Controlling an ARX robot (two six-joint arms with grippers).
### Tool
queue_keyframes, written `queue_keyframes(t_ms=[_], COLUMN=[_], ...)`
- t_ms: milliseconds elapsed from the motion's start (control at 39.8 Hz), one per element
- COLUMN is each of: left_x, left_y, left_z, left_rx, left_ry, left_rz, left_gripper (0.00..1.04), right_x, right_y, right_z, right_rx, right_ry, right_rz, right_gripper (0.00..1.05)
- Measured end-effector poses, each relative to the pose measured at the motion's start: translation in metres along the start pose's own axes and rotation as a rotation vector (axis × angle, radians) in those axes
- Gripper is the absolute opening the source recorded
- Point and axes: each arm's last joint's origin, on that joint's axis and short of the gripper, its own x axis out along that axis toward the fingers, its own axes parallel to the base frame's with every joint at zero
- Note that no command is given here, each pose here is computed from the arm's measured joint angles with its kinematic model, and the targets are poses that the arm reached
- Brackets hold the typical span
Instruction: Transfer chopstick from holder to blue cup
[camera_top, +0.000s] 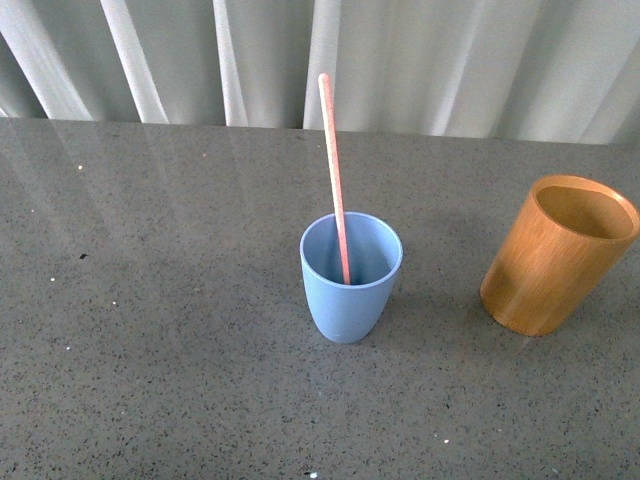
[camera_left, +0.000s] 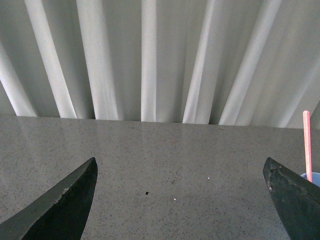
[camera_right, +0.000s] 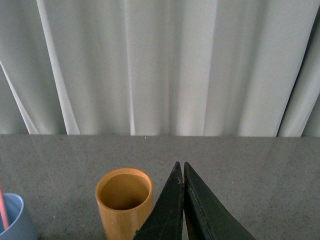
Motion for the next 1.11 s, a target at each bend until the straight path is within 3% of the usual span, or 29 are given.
queue_keyframes(t_ms=[1106], left_x=[0.0], left_y=[0.0], left_z=[0.0], left_rx=[0.0], left_ry=[0.0], left_rz=[0.0], left_gripper=[0.98], right_x=[-0.032], right_y=[0.0], right_z=[-0.002], right_rx=[0.0], right_ry=[-0.024], right_rz=[-0.002], right_gripper=[0.01])
